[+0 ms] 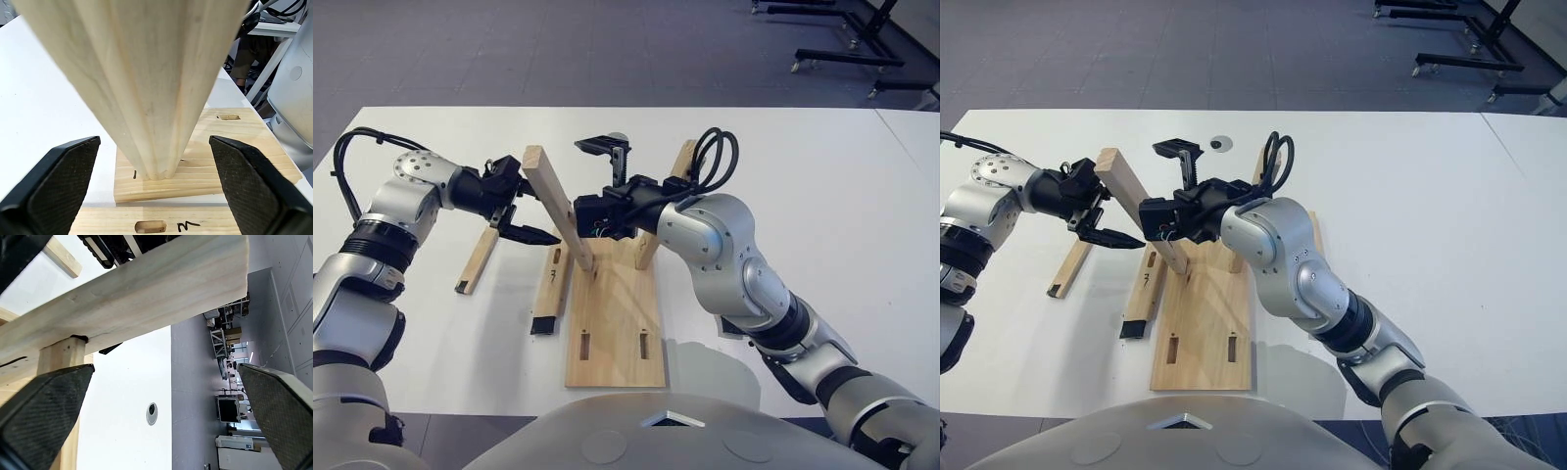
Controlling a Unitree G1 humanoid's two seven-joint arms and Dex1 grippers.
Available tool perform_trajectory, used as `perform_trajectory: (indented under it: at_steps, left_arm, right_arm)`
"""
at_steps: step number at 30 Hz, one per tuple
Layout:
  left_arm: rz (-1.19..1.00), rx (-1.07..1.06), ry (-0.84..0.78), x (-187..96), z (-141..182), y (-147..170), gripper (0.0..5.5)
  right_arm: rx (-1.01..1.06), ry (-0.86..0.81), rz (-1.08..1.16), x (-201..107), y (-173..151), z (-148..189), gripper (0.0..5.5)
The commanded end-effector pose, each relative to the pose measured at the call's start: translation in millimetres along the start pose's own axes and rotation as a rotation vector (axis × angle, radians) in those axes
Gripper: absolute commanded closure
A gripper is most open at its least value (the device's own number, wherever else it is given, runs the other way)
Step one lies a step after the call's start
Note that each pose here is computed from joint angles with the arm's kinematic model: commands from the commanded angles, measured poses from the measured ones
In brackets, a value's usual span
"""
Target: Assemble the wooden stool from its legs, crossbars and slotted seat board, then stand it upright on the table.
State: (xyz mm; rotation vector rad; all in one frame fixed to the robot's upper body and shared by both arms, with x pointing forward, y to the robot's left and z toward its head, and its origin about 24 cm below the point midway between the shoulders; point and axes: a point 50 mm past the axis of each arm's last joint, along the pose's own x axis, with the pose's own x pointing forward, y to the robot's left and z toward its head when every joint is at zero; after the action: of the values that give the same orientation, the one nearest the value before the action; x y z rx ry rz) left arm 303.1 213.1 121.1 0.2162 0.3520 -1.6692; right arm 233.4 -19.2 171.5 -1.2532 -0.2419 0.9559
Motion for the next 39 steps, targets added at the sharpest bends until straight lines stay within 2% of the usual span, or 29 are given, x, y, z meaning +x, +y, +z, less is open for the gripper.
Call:
perform_trajectory:
  at_steps: [1, 5, 7, 13, 17, 21, 22, 23, 25, 27, 29, 33, 36, 39]
  left_arm:
    - [0.008, 0.016, 0.006, -3, 4, 1, 1.41]
    - [0.058, 0.037, -0.074, -13, 15, 2, 1.41]
    - [0.086, 0.054, -0.125, -23, 21, -2, 1.41]
    - [0.203, 0.111, -0.254, -47, 34, -27, 1.41]
    - [0.597, 0.069, -0.318, -75, 30, -42, 1.41]
    - [0.84, 0.098, -0.461, -94, 33, -71, 1.41]
    - [0.897, 0.111, -0.495, -94, 31, -81, 1.37]
    - [0.934, 0.113, -0.516, -89, 28, -90, 1.37]
    - [1.017, 0.032, -0.557, -65, 13, -102, 1.37]
    - [1.074, -0.123, -0.593, -32, -4, -109, 1.37]
    - [1.169, -0.282, -0.61, -6, -18, -111, 1.37]
    - [1.419, -0.384, -0.561, 9, -31, -106, 1.37]
    - [1.532, -0.348, -0.474, 8, -27, -104, 1.37]
    - [1.583, -0.274, -0.457, 10, -15, -102, 1.37]
  right_arm:
    - [0.137, -0.012, 0.025, 11, 9, -6, 0.1]
    - [0.337, -0.2, -0.222, -4, -37, 8, 0.1]
    - [0.435, -0.256, -0.348, -21, -59, -1, 0.1]
    - [0.636, -0.377, -0.559, -65, -92, -30, 0.1]
    - [0.898, -0.407, -0.705, -110, -88, -85, 0.1]
    - [1.066, -0.397, -0.846, -148, -72, -113, 0.1]
    - [1.121, -0.358, -0.879, -152, -64, -116, 0.3]
    - [1.154, -0.313, -0.891, -153, -55, -118, 0.5]
    - [1.29, -0.118, -0.92, -146, -21, -126, 0.94]
    - [1.399, 0.088, -0.83, -128, 16, -121, 1.44]
    - [1.468, 0.185, -0.696, -108, 40, -106, 1.85]
    - [1.524, 0.239, -0.608, -91, 47, -94, 2.67]
    - [1.535, 0.288, -0.638, -91, 43, -96, 3.15]
    - [1.551, 0.319, -0.657, -87, 41, -95, 3.78]
